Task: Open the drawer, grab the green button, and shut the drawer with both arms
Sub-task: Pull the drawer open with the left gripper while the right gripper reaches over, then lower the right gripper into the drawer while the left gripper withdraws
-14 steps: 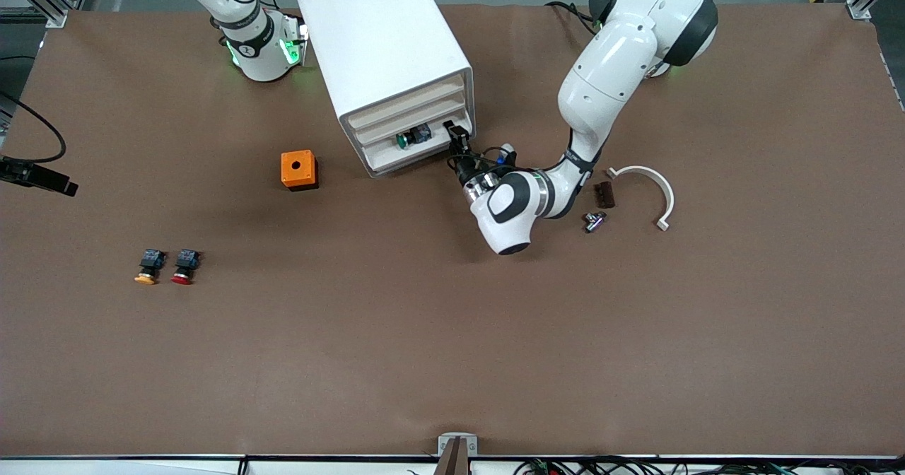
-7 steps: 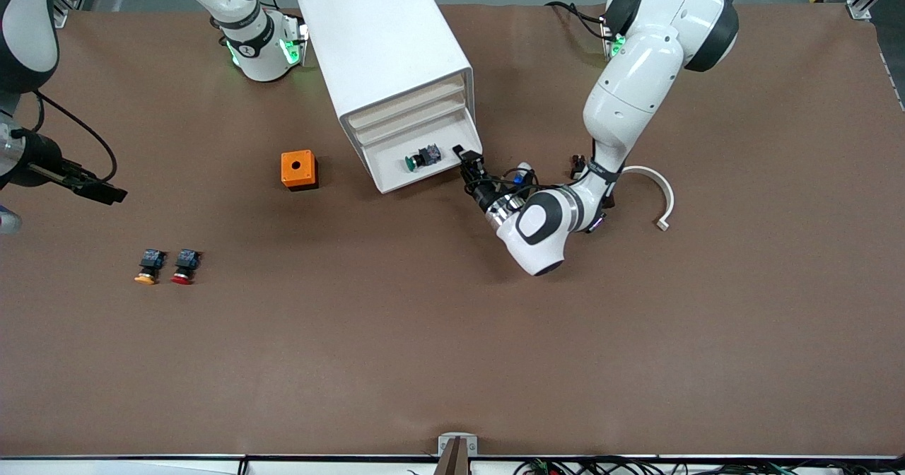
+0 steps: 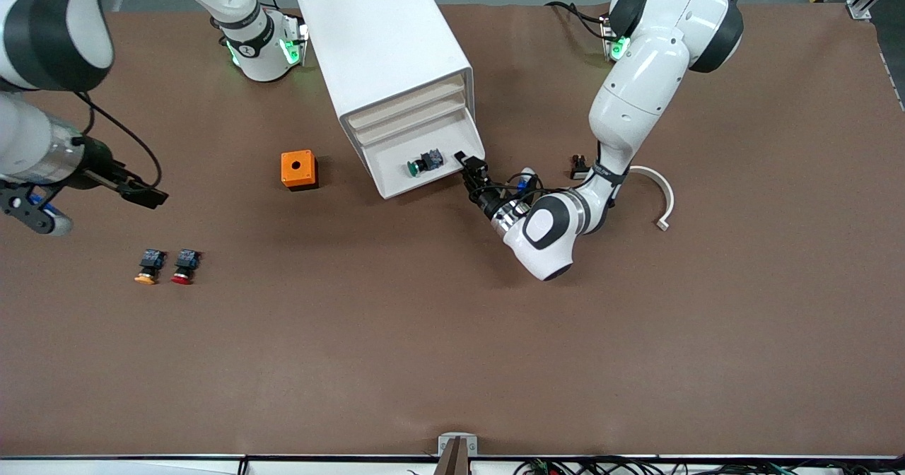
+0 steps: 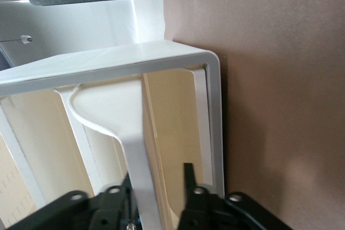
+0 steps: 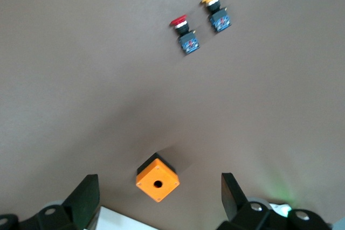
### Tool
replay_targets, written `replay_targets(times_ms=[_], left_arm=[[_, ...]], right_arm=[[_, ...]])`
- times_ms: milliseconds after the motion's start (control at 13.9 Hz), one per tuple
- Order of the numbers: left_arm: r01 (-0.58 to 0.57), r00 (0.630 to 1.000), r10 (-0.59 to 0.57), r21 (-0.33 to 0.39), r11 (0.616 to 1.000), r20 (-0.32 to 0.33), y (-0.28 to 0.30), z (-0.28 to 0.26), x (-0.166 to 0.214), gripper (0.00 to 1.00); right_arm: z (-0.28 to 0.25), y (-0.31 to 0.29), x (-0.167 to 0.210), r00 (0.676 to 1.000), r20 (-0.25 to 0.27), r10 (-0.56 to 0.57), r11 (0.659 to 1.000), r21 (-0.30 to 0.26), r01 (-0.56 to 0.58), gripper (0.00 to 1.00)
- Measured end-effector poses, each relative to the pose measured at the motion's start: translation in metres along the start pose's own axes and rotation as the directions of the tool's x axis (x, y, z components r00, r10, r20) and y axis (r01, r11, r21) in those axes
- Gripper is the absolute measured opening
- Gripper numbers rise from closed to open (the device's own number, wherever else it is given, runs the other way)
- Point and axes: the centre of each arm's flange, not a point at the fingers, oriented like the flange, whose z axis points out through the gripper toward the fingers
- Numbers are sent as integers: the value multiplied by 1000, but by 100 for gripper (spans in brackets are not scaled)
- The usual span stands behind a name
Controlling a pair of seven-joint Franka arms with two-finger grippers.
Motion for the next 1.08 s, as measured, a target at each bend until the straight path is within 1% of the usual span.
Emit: replay_targets(times_ms=[216,287,359,503,575,647,790,862,1006,1078], left_arm=[[-95,995,95,-20,995,21,-9,-16,-10,80],[-123,991,124,-28,992,39,-13,-26,-13,92],[-160,985,162,-34,987,68,-17,-39,-16,100],[-242,958,247,-49,969,148,-26,-70,-20,100],[-278,942,284,-59,959,178,-29,-84,-19,100],[-307,929,315,-71,949,193,-30,-94,-18,100],[-372,901,385,-100,923,199,-35,-106,-19,100],[-407,885,423,-119,906,195,-39,-113,-22,100],[-487,842,510,-160,859,178,-45,-123,-26,100],[-529,814,556,-182,829,164,-47,-129,-26,100]], right_arm=[[15,-30,-20,997,-20,80,997,6,-80,100],[20,-40,-27,994,-26,110,994,8,-110,100],[25,-51,-35,990,-35,138,990,17,-138,100],[35,-74,-55,981,-51,185,982,35,-183,100],[42,-89,-69,976,-60,211,977,46,-208,100],[51,-102,-83,970,-67,234,971,56,-231,100],[65,-122,-108,960,-73,269,962,63,-265,100],[69,-127,-113,958,-74,278,960,64,-273,100],[71,-133,-119,952,-75,298,954,68,-293,100],[74,-139,-124,946,-75,316,948,70,-311,100]])
